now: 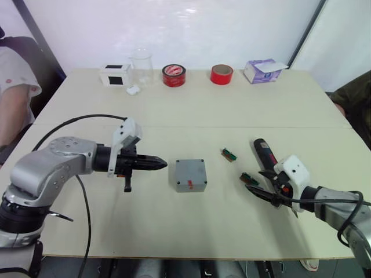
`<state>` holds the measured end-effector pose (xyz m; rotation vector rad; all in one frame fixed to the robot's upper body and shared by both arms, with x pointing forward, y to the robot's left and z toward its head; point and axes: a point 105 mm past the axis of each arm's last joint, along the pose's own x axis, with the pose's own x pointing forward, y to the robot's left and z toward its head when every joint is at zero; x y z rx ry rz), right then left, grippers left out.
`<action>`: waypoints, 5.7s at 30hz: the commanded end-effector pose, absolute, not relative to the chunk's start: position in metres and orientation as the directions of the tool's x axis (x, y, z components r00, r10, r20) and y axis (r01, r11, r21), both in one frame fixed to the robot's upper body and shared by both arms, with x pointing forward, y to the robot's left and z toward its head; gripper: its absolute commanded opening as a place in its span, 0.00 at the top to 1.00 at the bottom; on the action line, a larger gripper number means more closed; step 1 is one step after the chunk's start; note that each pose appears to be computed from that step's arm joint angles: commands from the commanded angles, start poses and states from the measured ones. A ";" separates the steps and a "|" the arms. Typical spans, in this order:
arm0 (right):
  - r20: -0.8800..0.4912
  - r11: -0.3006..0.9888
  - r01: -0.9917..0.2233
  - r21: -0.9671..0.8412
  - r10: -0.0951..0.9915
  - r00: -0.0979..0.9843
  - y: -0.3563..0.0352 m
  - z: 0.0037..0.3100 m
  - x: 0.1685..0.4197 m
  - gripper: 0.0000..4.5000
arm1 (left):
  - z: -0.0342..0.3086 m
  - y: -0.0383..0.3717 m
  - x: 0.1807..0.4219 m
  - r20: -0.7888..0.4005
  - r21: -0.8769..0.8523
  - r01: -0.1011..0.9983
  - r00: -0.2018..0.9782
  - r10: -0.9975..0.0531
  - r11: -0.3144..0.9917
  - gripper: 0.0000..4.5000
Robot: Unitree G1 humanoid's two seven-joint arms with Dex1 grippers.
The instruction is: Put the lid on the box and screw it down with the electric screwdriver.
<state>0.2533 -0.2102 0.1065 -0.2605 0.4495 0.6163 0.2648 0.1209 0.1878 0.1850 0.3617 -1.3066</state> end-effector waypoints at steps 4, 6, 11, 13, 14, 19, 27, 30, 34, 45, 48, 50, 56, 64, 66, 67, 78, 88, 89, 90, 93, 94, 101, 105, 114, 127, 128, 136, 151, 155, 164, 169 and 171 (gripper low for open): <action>-0.456 0.788 -0.601 -0.129 0.492 0.742 -0.210 0.110 0.259 0.70 | 0.195 0.119 0.262 -0.352 -0.039 0.970 0.210 -0.912 0.239 1.00; -0.457 0.788 -0.602 -0.132 0.491 0.742 -0.210 0.110 0.260 0.70 | 0.195 0.119 0.261 -0.353 -0.039 0.970 0.211 -0.912 0.239 1.00; -0.457 0.784 -0.606 -0.135 0.494 0.740 -0.207 0.108 0.261 0.70 | 0.196 0.119 0.261 -0.353 -0.037 0.969 0.215 -0.910 0.244 1.00; -0.458 0.783 -0.608 -0.133 0.495 0.738 -0.206 0.107 0.262 0.70 | 0.196 0.119 0.262 -0.353 -0.035 0.968 0.219 -0.910 0.247 1.00; -0.458 0.783 -0.608 -0.132 0.495 0.738 -0.206 0.107 0.262 0.70 | 0.197 0.119 0.262 -0.352 -0.035 0.968 0.220 -0.910 0.248 1.00; -0.456 0.783 -0.608 -0.133 0.496 0.739 -0.206 0.108 0.264 0.76 | 0.197 0.120 0.261 -0.353 -0.037 0.967 0.224 -0.909 0.252 1.00; -0.455 0.784 -0.607 -0.134 0.496 0.740 -0.206 0.108 0.264 0.99 | 0.196 0.120 0.261 -0.350 -0.041 0.965 0.228 -0.909 0.258 1.00; -0.451 0.783 -0.608 -0.130 0.499 0.740 -0.205 0.109 0.264 0.99 | 0.196 0.120 0.261 -0.349 -0.042 0.965 0.228 -0.909 0.258 1.00; -0.426 0.795 -0.595 -0.119 0.501 0.754 -0.204 0.116 0.265 0.99 | 0.196 0.120 0.262 -0.346 -0.046 0.965 0.228 -0.910 0.259 1.00; -0.368 0.797 -0.599 -0.077 0.535 0.760 -0.197 0.139 0.262 0.99 | 0.193 0.124 0.267 -0.333 -0.068 0.959 0.237 -0.913 0.274 1.00; -0.348 0.775 -0.628 -0.069 0.571 0.744 -0.188 0.146 0.261 0.99 | 0.193 0.127 0.270 -0.331 -0.076 0.953 0.254 -0.909 0.294 1.00; -0.320 0.742 -0.668 -0.065 0.618 0.718 -0.172 0.154 0.263 0.99 | 0.192 0.132 0.271 -0.336 -0.077 0.946 0.273 -0.901 0.316 1.00; -0.274 0.641 -0.765 -0.056 0.727 0.629 -0.126 0.166 0.269 0.99 | 0.186 0.143 0.268 -0.357 -0.092 0.923 0.320 -0.878 0.373 1.00; -0.244 0.599 -0.799 -0.051 0.769 0.591 -0.096 0.161 0.284 0.99 | 0.187 0.147 0.263 -0.348 -0.099 0.906 0.356 -0.867 0.412 1.00; -0.241 0.594 -0.803 -0.054 0.772 0.588 -0.093 0.160 0.287 0.99 | 0.187 0.147 0.262 -0.348 -0.099 0.903 0.361 -0.865 0.417 1.00; -0.241 0.591 -0.805 -0.055 0.774 0.585 -0.092 0.159 0.288 0.99 | 0.187 0.148 0.262 -0.347 -0.100 0.902 0.363 -0.864 0.419 1.00; -0.239 0.567 -0.821 -0.069 0.789 0.566 -0.085 0.153 0.294 0.99 | 0.188 0.146 0.262 -0.342 -0.099 0.899 0.371 -0.863 0.426 1.00; -0.255 0.560 -0.825 -0.073 0.789 0.558 -0.086 0.148 0.295 0.99 | 0.188 0.144 0.261 -0.340 -0.099 0.900 0.371 -0.864 0.425 1.00; -0.258 0.560 -0.825 -0.073 0.789 0.558 -0.086 0.147 0.295 0.99 | 0.188 0.144 0.261 -0.339 -0.099 0.900 0.371 -0.864 0.425 1.00; -0.260 0.560 -0.825 -0.073 0.788 0.558 -0.086 0.146 0.296 0.99 | 0.188 0.143 0.261 -0.339 -0.099 0.900 0.371 -0.864 0.425 1.00; -0.266 0.565 -0.822 -0.076 0.783 0.563 -0.086 0.143 0.298 0.99 | 0.188 0.143 0.261 -0.338 -0.098 0.900 0.372 -0.865 0.425 1.00; -0.267 0.568 -0.820 -0.079 0.780 0.566 -0.087 0.143 0.300 0.99 | 0.188 0.142 0.261 -0.336 -0.097 0.900 0.371 -0.865 0.424 1.00; -0.263 0.570 -0.817 -0.088 0.777 0.571 -0.086 0.143 0.307 0.87 | 0.187 0.140 0.259 -0.331 -0.100 0.901 0.370 -0.868 0.422 1.00; -0.263 0.564 -0.821 -0.086 0.782 0.564 -0.085 0.143 0.306 0.55 | 0.186 0.141 0.258 -0.331 -0.100 0.900 0.371 -0.868 0.423 1.00; -0.255 0.581 -0.809 -0.087 0.772 0.582 -0.097 0.156 0.307 0.14 | 0.194 0.141 0.263 -0.294 -0.092 0.906 0.372 -0.880 0.414 1.00; -0.270 0.776 -0.627 0.062 0.618 0.738 -0.157 0.204 0.328 0.00 | 0.211 0.113 0.266 -0.235 -0.074 0.958 0.253 -0.938 0.277 1.00; -0.294 0.785 -0.617 0.064 0.606 0.740 -0.162 0.205 0.329 0.00 | 0.212 0.110 0.266 -0.230 -0.070 0.961 0.245 -0.942 0.267 1.00; -0.477 0.865 -0.502 -0.006 0.439 0.762 -0.212 0.221 0.336 0.00 | 0.216 0.091 0.257 -0.236 -0.005 0.987 0.154 -0.960 0.159 1.00; -0.840 0.921 -0.388 0.031 0.234 0.489 -0.260 0.195 0.327 0.00 | 0.218 0.072 0.239 -0.258 0.059 0.997 0.055 -0.965 0.041 1.00; -0.880 0.914 -0.403 0.050 0.232 0.416 -0.257 0.187 0.323 0.00 | 0.216 0.072 0.237 -0.248 0.048 0.997 0.072 -0.966 0.062 1.00; -0.935 0.919 -0.392 0.048 0.180 0.306 -0.262 0.159 0.312 0.00 | 0.213 0.070 0.232 -0.200 0.017 0.992 0.128 -0.971 0.127 1.00; -0.953 0.925 -0.376 0.056 0.162 0.255 -0.261 0.142 0.309 0.00 | 0.210 0.075 0.234 -0.202 0.012 0.986 0.166 -0.965 0.168 1.00; -0.959 0.926 -0.374 0.057 0.155 0.236 -0.260 0.137 0.307 0.00 | 0.210 0.077 0.234 -0.204 0.011 0.983 0.181 -0.962 0.182 1.00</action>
